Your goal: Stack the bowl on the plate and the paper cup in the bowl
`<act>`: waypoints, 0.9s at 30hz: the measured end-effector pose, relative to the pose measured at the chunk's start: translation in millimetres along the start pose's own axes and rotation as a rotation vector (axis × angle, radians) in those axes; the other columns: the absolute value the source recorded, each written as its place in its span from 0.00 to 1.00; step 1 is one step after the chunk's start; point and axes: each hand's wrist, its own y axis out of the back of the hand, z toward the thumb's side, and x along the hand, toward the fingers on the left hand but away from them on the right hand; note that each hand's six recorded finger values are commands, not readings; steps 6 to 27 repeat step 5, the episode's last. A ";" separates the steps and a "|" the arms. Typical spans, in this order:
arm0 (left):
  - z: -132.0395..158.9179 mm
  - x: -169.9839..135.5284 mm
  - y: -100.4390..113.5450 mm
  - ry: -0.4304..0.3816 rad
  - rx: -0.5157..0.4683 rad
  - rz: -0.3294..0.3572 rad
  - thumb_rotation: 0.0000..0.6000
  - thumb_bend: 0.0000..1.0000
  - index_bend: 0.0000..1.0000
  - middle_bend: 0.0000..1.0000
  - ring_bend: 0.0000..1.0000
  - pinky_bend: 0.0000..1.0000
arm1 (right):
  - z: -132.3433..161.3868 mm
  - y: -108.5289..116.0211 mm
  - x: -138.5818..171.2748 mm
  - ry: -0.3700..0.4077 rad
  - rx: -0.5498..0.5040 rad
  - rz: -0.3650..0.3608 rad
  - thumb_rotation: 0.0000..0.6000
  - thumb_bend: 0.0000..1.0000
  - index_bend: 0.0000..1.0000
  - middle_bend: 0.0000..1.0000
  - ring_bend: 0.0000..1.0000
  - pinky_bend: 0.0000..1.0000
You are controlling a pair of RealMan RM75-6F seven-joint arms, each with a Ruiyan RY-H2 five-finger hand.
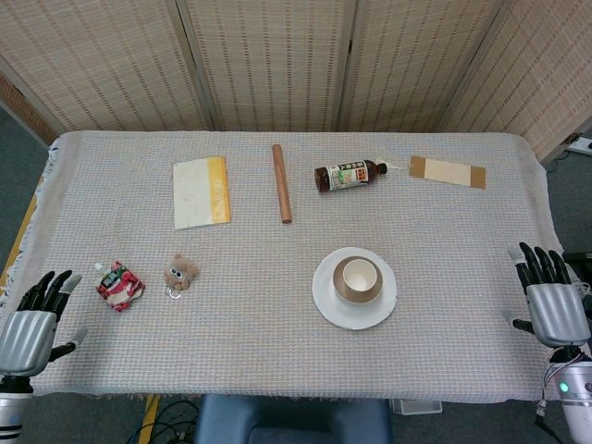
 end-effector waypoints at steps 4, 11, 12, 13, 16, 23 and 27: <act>-0.6 -0.8 -1.4 0.004 0.002 -0.006 1.00 0.28 0.13 0.11 0.04 0.20 | 5.1 -1.0 1.4 0.017 -0.005 0.007 1.00 0.12 0.00 0.00 0.00 0.00; 0.3 -0.9 -1.0 0.002 0.000 -0.004 1.00 0.28 0.13 0.11 0.04 0.20 | 5.9 -0.5 2.0 0.021 -0.006 0.006 1.00 0.12 0.00 0.00 0.00 0.00; 0.3 -0.9 -1.0 0.002 0.000 -0.004 1.00 0.28 0.13 0.11 0.04 0.20 | 5.9 -0.5 2.0 0.021 -0.006 0.006 1.00 0.12 0.00 0.00 0.00 0.00; 0.3 -0.9 -1.0 0.002 0.000 -0.004 1.00 0.28 0.13 0.11 0.04 0.20 | 5.9 -0.5 2.0 0.021 -0.006 0.006 1.00 0.12 0.00 0.00 0.00 0.00; 0.3 -0.9 -1.0 0.002 0.000 -0.004 1.00 0.28 0.13 0.11 0.04 0.20 | 5.9 -0.5 2.0 0.021 -0.006 0.006 1.00 0.12 0.00 0.00 0.00 0.00; 0.3 -0.9 -1.0 0.002 0.000 -0.004 1.00 0.28 0.13 0.11 0.04 0.20 | 5.9 -0.5 2.0 0.021 -0.006 0.006 1.00 0.12 0.00 0.00 0.00 0.00; 0.3 -0.9 -1.0 0.002 0.000 -0.004 1.00 0.28 0.13 0.11 0.04 0.20 | 5.9 -0.5 2.0 0.021 -0.006 0.006 1.00 0.12 0.00 0.00 0.00 0.00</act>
